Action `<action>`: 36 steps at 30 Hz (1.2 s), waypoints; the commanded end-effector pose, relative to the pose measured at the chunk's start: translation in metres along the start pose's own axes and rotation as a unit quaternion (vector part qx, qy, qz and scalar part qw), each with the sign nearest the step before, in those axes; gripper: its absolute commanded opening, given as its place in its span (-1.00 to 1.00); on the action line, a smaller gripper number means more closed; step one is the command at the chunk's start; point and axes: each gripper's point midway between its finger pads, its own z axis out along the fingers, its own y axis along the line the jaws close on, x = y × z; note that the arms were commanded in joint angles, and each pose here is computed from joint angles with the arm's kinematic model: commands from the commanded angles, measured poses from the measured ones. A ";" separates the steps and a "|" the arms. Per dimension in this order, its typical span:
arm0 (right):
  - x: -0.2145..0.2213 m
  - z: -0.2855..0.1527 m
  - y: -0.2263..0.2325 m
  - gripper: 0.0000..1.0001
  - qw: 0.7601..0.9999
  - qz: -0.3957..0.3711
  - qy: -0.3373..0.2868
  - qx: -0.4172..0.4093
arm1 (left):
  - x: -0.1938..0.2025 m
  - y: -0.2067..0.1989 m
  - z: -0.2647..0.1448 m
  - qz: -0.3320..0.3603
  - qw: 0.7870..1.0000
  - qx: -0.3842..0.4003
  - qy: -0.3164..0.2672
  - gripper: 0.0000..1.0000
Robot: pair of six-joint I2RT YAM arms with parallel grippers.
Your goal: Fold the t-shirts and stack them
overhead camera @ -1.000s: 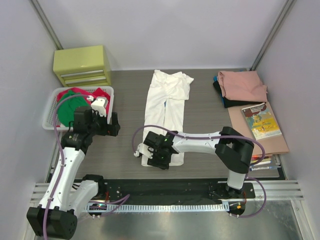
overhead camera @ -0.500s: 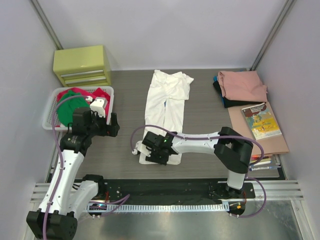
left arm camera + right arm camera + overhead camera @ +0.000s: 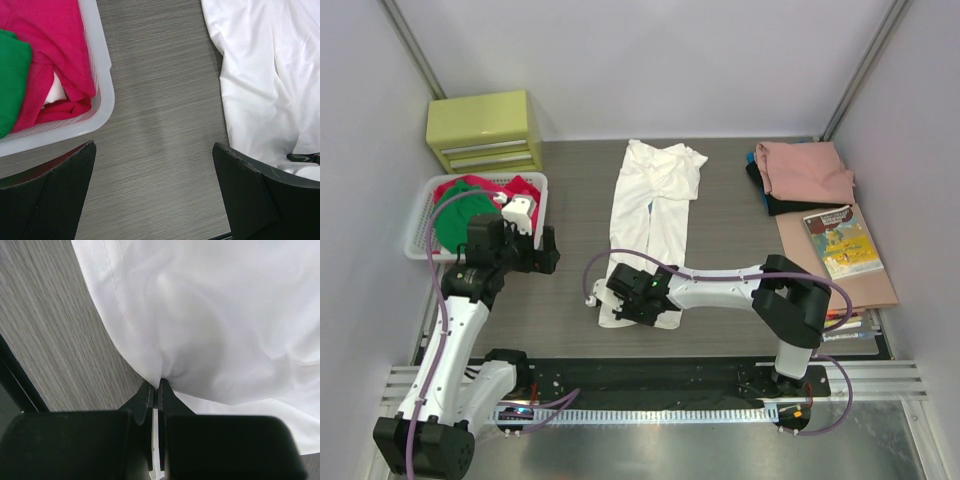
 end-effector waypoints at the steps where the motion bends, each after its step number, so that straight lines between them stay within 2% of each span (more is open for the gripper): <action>1: 0.020 0.007 -0.003 -0.98 0.999 -0.007 0.032 0.012 | -0.002 0.001 0.000 0.011 1.000 0.002 -0.007 0.99; 10: -0.035 -0.034 -0.027 -0.98 0.998 -0.029 -0.030 0.052 | -0.001 0.000 0.003 0.009 1.000 0.006 0.000 0.99; 22: -0.049 -0.041 -0.055 -0.98 0.995 -0.021 -0.049 0.082 | 0.001 -0.002 0.005 0.010 1.000 0.012 0.004 1.00; 36: -0.061 -0.063 -0.126 -0.98 0.987 0.019 -0.082 0.139 | 0.002 -0.003 0.006 0.010 1.000 0.017 0.006 1.00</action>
